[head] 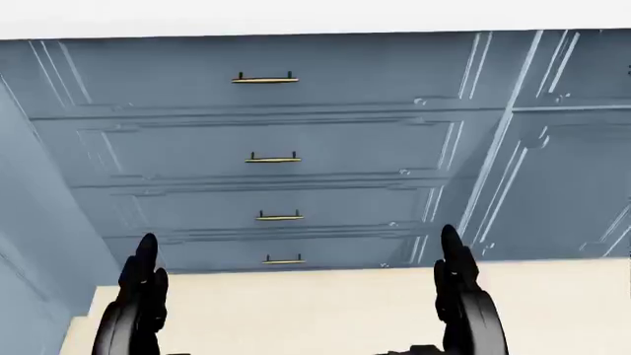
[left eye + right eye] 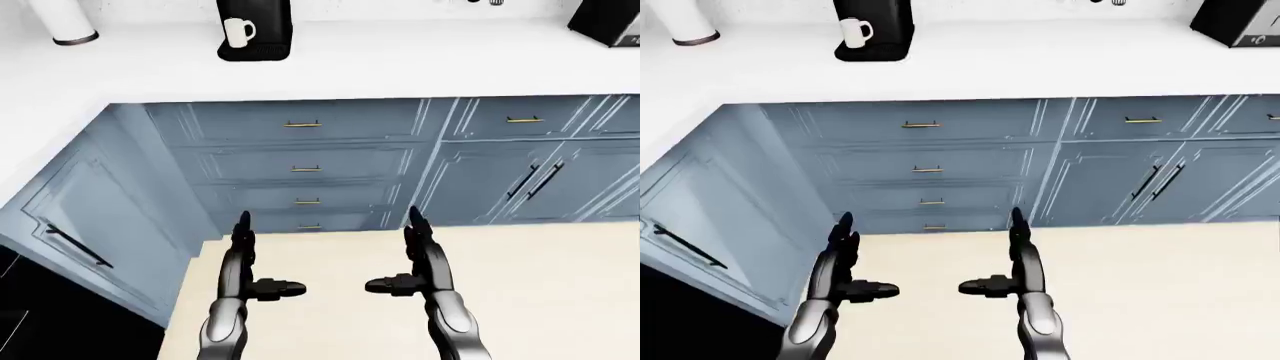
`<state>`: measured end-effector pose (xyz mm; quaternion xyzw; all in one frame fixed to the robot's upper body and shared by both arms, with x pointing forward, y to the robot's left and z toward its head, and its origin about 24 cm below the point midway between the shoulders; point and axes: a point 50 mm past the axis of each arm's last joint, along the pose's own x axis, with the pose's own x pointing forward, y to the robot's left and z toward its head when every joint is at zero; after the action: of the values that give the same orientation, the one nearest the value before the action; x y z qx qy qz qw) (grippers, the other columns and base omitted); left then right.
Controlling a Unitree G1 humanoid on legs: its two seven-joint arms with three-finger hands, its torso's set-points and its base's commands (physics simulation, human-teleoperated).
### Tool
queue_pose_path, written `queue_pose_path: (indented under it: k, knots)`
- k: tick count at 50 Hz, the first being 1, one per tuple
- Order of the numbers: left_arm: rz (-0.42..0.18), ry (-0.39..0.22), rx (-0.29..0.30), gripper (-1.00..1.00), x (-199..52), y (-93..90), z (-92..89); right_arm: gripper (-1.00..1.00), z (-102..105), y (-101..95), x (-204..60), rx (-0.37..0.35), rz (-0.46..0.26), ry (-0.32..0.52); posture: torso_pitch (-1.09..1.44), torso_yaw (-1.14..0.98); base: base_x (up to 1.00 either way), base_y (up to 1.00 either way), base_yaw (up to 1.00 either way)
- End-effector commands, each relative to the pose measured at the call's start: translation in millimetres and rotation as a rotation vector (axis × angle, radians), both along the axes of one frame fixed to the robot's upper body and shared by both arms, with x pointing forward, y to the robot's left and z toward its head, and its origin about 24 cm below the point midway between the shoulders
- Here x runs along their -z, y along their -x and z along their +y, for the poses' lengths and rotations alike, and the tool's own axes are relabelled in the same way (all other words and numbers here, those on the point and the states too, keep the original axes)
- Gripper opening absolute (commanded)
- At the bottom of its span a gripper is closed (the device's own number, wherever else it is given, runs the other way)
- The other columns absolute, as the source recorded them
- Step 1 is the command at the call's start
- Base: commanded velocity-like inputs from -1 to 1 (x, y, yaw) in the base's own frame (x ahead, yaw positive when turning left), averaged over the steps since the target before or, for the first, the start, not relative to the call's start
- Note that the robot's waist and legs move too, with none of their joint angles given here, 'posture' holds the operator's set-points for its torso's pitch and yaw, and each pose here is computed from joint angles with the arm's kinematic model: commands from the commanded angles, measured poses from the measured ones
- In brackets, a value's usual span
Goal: Pick the mug from under the coffee machine dispenser and place it on the counter.
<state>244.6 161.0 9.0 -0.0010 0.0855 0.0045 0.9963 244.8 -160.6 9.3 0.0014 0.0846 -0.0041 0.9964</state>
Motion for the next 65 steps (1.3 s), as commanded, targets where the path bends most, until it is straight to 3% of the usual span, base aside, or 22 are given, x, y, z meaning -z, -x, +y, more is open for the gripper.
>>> queue_pose_path:
  k: [1,15,41,49,53,59,60,65]
  knots:
    - [-0.173,0.005,0.004,1.0,-35,-9.7,0.0,1.0,1,-9.5,-33,-0.022,-0.169,-0.002,0.0,0.0,0.0,0.0,0.0]
    - [-0.214,0.005,0.001,1.0,-56,-10.8,5.0,1.0,-3,-10.0,-51,-0.019,-0.2,-0.01,0.0,0.0,0.0,0.0,0.0]
    - [-0.355,-0.025,-0.059,1.0,-130,-10.0,32.4,1.0,-20,-13.3,-129,-0.005,-0.348,0.016,0.0,0.0,0.0,0.0,0.0]
    - [-0.436,-0.064,-0.101,1.0,-165,-8.3,48.6,1.0,-35,-17.7,-162,0.03,-0.411,0.037,0.0,0.0,0.0,0.0,0.0]
    - [-0.474,-0.101,-0.15,1.0,-181,-7.5,57.6,1.0,-39,-16.6,-176,0.033,-0.435,0.04,0.0,0.0,0.0,0.0,0.0]
    - [-0.5,-0.129,-0.2,1.0,-202,-4.0,67.2,1.0,-42,-15.2,-199,0.041,-0.478,0.054,0.0,0.0,0.0,0.0,0.0]
    - [-0.545,-0.146,-0.195,1.0,-210,-1.0,66.1,1.0,-43,-14.5,-202,0.04,-0.486,0.06,0.0,0.0,0.0,0.0,0.0]
    - [-0.551,-0.139,-0.199,1.0,-221,3.6,66.3,1.0,-45,-11.9,-212,0.047,-0.519,0.08,0.0,0.0,0.0,0.0,0.0]
